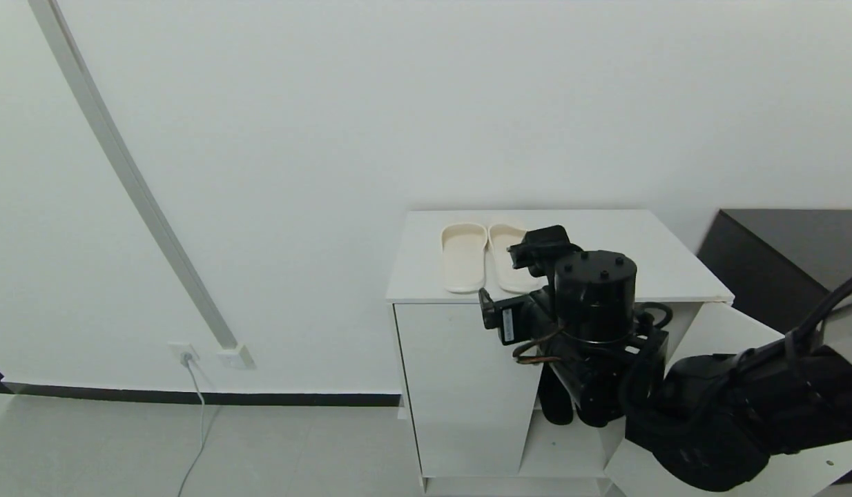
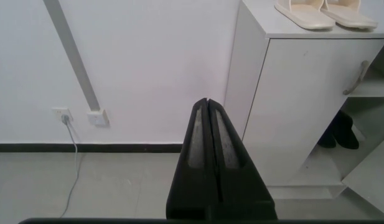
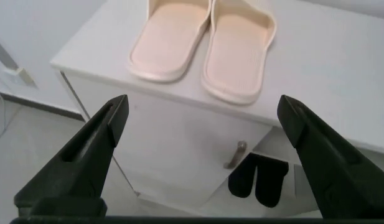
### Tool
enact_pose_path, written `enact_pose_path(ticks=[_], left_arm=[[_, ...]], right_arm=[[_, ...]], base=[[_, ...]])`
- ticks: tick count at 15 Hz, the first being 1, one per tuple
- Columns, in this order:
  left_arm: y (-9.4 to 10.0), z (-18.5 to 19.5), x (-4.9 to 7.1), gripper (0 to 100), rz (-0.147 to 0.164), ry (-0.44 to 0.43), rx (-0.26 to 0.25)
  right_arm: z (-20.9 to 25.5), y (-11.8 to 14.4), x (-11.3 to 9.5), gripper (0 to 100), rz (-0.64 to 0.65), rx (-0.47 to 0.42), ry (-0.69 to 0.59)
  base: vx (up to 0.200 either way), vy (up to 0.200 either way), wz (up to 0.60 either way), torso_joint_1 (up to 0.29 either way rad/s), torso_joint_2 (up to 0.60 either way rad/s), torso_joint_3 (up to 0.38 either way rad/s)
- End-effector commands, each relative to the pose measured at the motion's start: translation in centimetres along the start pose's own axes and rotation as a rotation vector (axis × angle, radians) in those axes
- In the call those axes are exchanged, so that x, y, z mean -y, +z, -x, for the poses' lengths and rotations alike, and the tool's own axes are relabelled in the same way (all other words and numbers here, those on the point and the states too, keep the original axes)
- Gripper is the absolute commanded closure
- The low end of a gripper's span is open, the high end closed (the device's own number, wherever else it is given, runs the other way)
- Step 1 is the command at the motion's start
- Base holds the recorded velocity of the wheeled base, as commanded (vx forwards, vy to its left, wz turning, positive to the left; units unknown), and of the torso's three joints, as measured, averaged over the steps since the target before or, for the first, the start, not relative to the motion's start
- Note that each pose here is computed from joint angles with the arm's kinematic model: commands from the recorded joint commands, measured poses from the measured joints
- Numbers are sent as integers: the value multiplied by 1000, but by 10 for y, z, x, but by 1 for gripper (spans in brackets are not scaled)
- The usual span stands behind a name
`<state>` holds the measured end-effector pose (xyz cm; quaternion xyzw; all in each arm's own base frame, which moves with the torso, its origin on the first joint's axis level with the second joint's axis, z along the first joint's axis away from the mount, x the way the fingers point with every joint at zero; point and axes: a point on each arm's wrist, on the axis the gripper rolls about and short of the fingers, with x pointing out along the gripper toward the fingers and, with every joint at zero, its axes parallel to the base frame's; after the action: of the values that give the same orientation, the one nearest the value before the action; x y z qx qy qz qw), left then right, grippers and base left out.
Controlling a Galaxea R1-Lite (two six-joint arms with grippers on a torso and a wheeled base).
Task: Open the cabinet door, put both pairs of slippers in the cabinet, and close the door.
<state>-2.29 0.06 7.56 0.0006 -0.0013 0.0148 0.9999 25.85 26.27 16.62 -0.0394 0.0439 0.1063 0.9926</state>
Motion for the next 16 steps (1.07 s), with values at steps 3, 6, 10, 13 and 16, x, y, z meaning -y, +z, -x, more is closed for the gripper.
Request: enact_pose_path(ticks=[3, 6, 10, 13, 16], left_arm=[[0, 0, 0, 100, 0, 1, -1], [0, 0, 0, 100, 0, 0, -1], [0, 0, 0, 100, 1, -2, -1], [0, 0, 0, 100, 1, -2, -1], [0, 0, 0, 100, 0, -3, -1]], right_arm=[[-5, 9, -6, 0, -27, -13, 1], [-8, 14, -8, 0, -110, -145, -13], [-9, 14, -9, 0, -128, -181, -19], [-17, 3, -14, 0, -143, -201, -23], [-36, -16, -26, 0, -179, -188, -28]], base=[[0, 0, 0, 0, 0, 0], [0, 0, 0, 0, 0, 0], [200, 0, 0, -4, -1, 4], [200, 0, 0, 7, 4, 1], [0, 0, 0, 0, 0, 0]])
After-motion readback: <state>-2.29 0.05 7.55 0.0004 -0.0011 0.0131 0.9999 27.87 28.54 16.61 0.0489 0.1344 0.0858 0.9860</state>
